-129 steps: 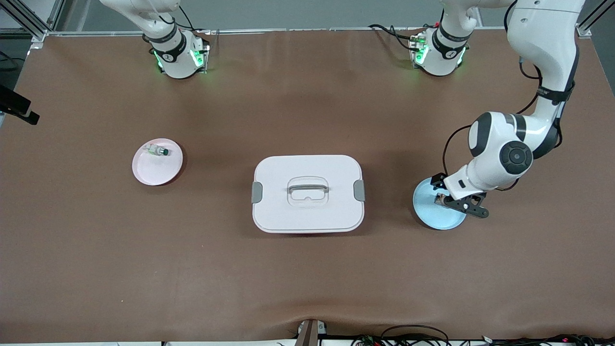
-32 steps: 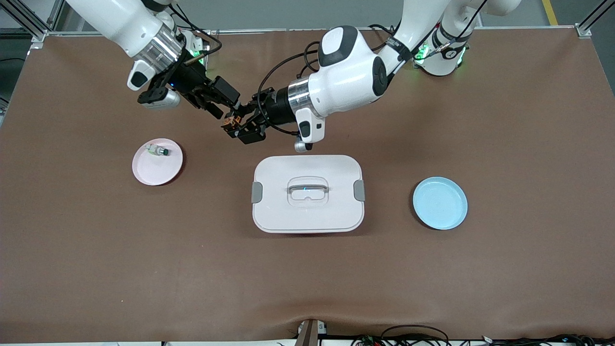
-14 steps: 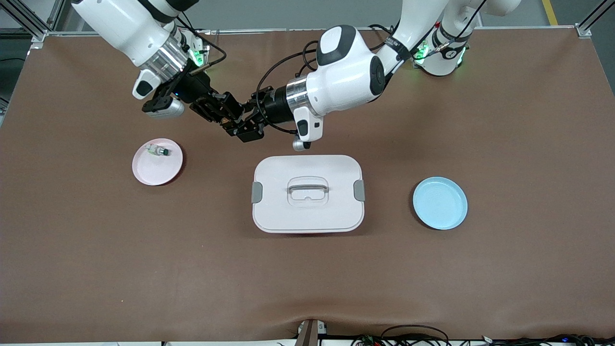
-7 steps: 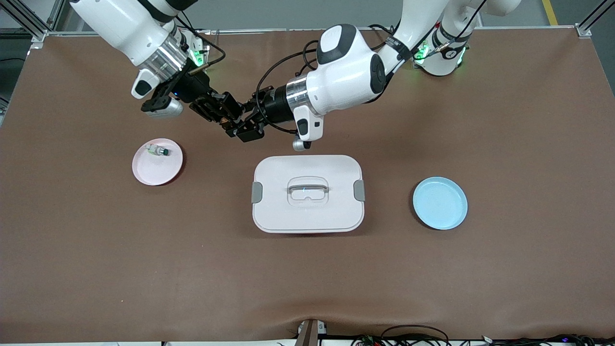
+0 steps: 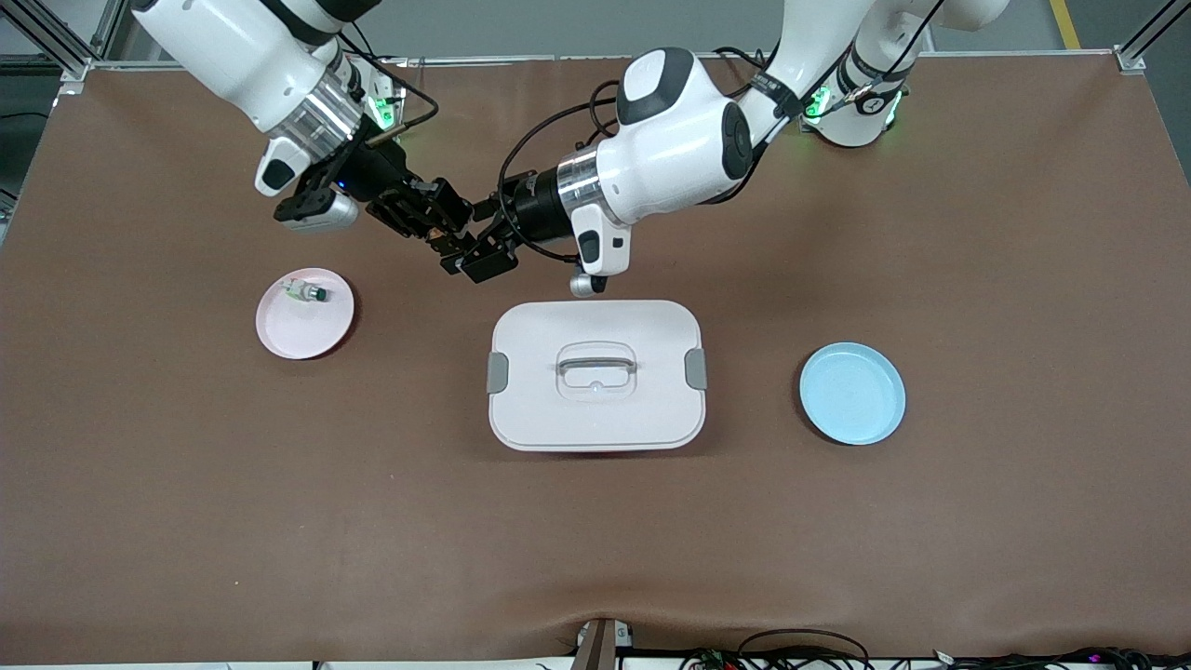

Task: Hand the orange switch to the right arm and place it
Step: 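Open the left gripper and draw it back while the right gripper lowers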

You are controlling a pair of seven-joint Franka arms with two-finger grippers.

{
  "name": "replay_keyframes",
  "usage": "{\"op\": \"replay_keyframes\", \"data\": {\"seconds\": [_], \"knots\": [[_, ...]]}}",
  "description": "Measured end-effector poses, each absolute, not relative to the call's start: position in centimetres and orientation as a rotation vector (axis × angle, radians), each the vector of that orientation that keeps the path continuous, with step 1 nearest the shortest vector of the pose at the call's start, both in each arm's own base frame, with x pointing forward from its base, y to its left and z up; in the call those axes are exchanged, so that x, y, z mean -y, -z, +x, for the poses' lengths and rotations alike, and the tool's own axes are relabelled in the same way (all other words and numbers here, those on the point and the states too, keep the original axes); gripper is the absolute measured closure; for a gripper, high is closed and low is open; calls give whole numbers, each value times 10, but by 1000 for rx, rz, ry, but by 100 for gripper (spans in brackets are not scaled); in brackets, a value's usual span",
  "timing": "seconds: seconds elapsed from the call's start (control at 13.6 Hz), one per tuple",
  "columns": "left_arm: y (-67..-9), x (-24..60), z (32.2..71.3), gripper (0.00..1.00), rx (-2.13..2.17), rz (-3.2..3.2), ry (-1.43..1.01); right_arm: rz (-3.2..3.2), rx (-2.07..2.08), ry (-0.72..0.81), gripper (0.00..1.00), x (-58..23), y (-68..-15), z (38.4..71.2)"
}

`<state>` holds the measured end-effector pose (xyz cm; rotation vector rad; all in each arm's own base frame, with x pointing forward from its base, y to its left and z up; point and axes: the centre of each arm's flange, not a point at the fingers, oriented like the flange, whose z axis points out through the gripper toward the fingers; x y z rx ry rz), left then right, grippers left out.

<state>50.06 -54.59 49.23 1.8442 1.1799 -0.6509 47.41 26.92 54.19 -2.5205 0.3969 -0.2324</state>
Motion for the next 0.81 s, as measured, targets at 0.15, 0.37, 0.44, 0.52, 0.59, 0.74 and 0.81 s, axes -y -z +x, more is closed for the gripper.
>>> {"op": "replay_keyframes", "data": {"seconds": [0.15, 0.37, 0.44, 0.52, 0.59, 0.74, 0.81], "knots": [[-488, 536, 510, 0, -1103, 1942, 524, -2563, -289, 211, 58, -257, -538, 480], [-462, 515, 525, 0, -1076, 2078, 384, -2630, 2, 187, 58, -220, -537, 495], [-450, 508, 528, 0, -1074, 2117, 354, -2651, 123, 185, 58, -202, -536, 500], [-440, 498, 533, 0, -1078, 2148, 327, -2676, 243, 187, 58, -184, -533, 504], [-433, 487, 540, 0, -1088, 2164, 306, -2711, 359, 181, 58, -166, -528, 508], [-426, 461, 554, 0, -1072, 2208, 254, -2786, 569, 141, 58, -134, -517, 511], [-424, 449, 557, 0, -1028, 2274, 224, -2807, 680, 122, 58, -121, -512, 513]]}}
